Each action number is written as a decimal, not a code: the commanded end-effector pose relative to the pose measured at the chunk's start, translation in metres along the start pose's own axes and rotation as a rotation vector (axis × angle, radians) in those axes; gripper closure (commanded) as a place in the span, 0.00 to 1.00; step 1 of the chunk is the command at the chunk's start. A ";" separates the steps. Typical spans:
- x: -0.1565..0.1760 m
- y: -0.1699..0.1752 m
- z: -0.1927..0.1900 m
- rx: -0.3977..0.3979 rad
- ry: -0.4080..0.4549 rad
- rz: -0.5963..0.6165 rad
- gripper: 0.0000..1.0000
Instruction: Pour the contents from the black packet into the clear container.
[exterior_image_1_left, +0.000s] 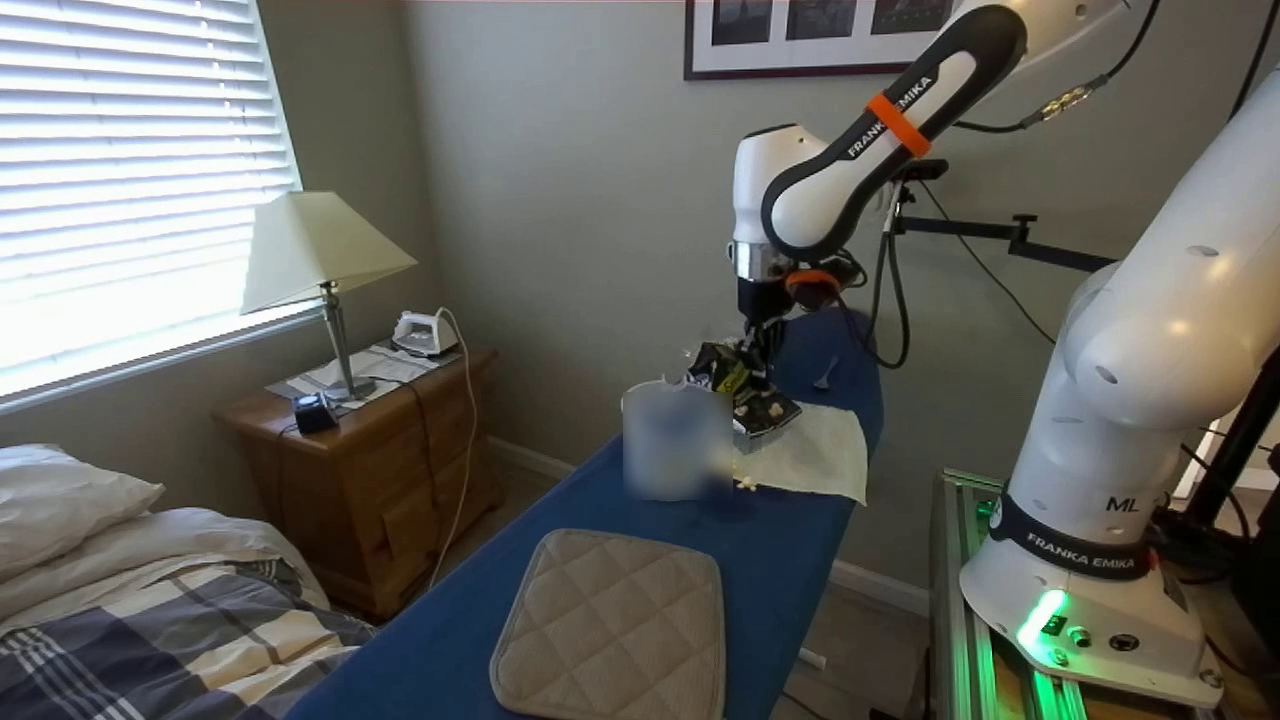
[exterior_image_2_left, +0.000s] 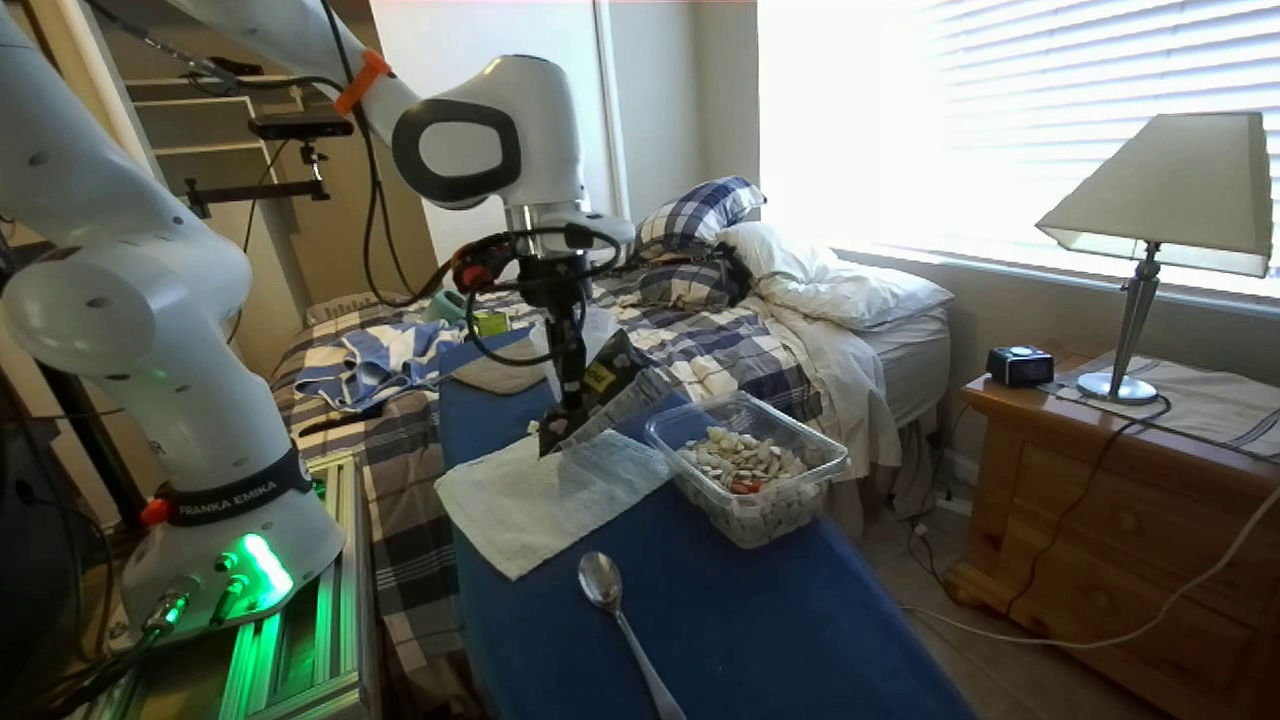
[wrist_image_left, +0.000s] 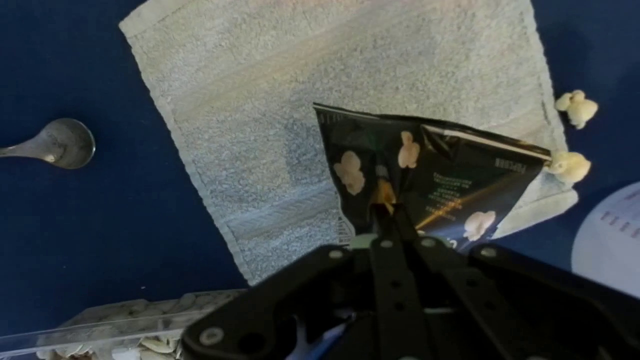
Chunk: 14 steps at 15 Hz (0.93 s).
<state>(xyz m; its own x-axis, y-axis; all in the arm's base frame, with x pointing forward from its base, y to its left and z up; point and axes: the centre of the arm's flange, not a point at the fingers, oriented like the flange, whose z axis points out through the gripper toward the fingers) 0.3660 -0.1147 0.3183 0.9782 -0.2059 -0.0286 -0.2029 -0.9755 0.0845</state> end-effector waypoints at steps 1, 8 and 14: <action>0.014 -0.011 -0.027 -0.032 0.002 0.097 1.00; 0.051 -0.013 -0.079 -0.057 -0.047 0.291 1.00; 0.072 0.006 -0.106 -0.062 -0.133 0.505 1.00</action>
<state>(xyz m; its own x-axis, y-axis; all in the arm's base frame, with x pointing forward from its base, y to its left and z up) 0.4222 -0.1156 0.4119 0.8174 -0.5736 -0.0536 -0.5572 -0.8109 0.1790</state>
